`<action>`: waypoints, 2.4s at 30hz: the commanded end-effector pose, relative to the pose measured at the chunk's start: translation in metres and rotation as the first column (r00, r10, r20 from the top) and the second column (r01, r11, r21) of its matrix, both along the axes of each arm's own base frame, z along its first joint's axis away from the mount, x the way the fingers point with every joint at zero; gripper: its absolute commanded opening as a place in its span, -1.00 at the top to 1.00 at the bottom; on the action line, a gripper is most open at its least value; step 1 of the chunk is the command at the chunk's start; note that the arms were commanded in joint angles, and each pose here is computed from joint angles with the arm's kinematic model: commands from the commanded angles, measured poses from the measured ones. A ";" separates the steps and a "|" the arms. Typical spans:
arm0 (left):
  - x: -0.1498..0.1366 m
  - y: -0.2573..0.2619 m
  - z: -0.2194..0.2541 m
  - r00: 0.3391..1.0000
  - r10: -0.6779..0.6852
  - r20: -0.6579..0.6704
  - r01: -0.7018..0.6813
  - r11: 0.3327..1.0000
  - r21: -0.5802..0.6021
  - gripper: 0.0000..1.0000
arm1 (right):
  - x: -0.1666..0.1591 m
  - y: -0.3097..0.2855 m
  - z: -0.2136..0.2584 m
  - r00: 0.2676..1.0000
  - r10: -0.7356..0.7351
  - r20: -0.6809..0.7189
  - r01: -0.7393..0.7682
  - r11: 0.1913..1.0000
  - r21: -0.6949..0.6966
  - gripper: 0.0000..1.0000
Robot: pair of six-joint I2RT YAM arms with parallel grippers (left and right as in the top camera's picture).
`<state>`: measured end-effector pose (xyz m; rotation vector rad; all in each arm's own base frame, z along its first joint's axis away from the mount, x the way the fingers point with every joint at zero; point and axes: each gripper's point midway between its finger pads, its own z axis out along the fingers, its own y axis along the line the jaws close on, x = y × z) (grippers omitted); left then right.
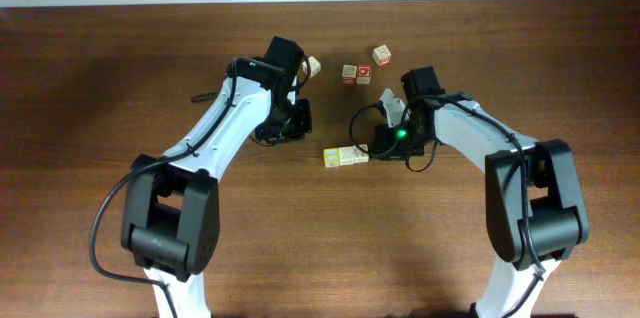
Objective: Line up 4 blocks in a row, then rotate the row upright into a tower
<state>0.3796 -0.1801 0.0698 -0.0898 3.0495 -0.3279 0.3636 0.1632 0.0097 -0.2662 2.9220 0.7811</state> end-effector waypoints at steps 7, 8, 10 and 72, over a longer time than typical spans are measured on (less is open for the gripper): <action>0.001 0.008 -0.009 1.000 0.009 0.000 -0.009 0.998 0.057 0.55 | -0.023 0.027 -0.002 0.995 -0.007 -0.103 0.010 1.000 0.027 0.81; 0.001 0.008 -0.009 1.000 0.010 0.001 -0.010 0.998 0.060 0.54 | -0.024 0.028 -0.002 0.995 -0.003 -0.105 0.006 1.000 0.026 0.81; 0.001 0.009 -0.009 1.000 0.009 0.001 -0.009 0.998 0.063 0.53 | -0.026 0.030 -0.002 0.994 0.002 -0.105 0.001 1.000 0.026 0.81; -0.002 -0.007 -0.020 0.982 -0.184 -0.047 0.189 0.975 0.120 1.00 | -0.017 0.031 0.006 0.985 -0.082 -0.149 0.094 0.993 0.077 0.91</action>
